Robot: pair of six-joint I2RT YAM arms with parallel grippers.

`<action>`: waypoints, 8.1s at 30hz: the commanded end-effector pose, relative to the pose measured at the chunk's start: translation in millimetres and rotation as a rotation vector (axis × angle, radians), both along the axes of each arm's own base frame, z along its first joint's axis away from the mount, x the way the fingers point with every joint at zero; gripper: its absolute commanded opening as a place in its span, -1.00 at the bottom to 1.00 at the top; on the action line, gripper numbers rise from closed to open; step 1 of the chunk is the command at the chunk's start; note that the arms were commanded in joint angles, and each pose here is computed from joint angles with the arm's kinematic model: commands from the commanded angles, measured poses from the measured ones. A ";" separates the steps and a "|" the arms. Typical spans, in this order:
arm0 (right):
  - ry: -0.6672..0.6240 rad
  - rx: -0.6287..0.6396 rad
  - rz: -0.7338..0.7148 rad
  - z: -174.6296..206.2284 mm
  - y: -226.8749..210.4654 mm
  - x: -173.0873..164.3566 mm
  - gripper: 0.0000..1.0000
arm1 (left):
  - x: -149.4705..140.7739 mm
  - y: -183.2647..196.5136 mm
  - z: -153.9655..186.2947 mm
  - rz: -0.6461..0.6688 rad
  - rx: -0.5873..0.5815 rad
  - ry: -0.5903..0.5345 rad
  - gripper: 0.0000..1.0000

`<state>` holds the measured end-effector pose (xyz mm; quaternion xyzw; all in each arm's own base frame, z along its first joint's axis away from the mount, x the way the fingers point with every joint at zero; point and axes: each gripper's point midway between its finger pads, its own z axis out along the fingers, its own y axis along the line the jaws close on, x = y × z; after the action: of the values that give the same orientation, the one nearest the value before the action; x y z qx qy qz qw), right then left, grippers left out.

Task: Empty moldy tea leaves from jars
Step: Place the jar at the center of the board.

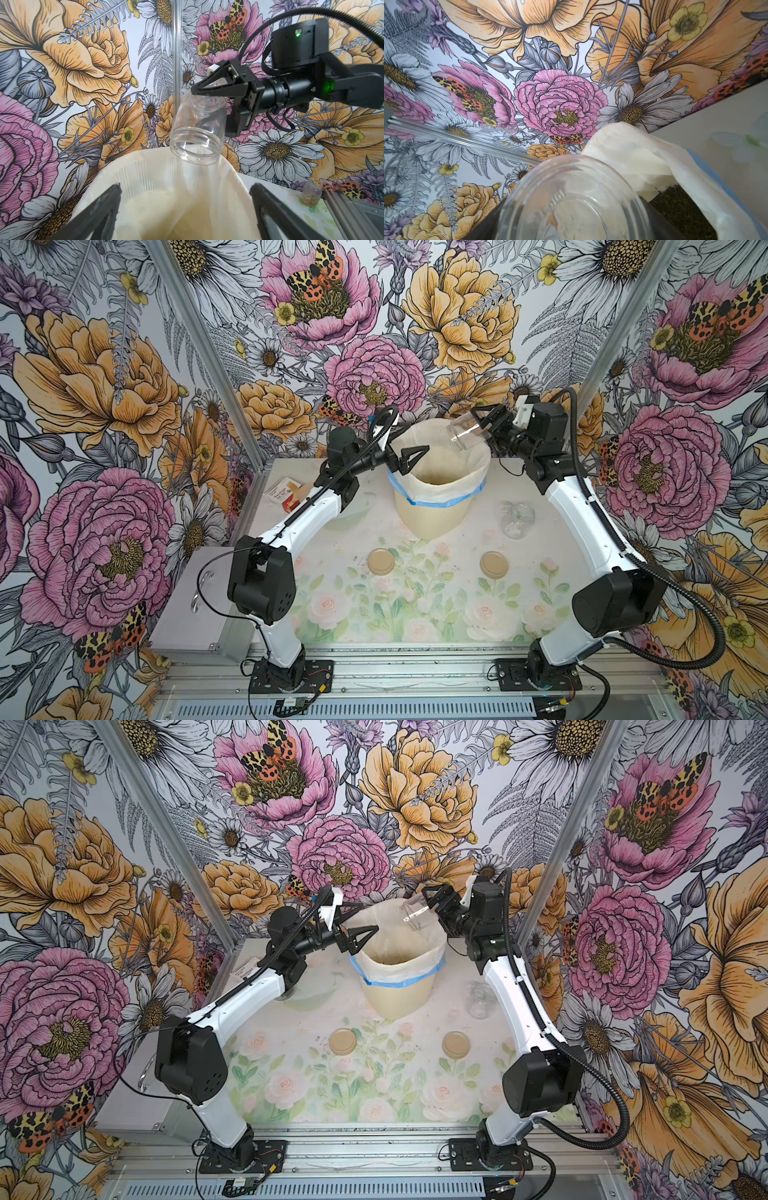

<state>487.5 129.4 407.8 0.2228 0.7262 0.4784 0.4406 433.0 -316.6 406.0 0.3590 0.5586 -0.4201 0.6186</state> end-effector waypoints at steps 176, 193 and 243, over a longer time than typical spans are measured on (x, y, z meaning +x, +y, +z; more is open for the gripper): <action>-0.090 -0.105 0.244 22.6 59.0 -61.0 0.97 | -78.7 188.3 -107.3 0.466 0.355 0.450 0.05; -0.120 -0.512 0.241 6.6 35.4 -92.1 0.97 | -59.3 187.9 -207.1 0.535 0.648 0.772 0.06; -0.060 -0.725 0.278 -43.0 10.5 -158.2 0.99 | 2.0 163.6 -320.1 0.468 1.167 1.013 0.08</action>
<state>329.7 137.1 363.1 -0.0581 0.8594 0.2512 0.4416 423.9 -151.6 74.9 0.2560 0.9646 -0.0361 0.0522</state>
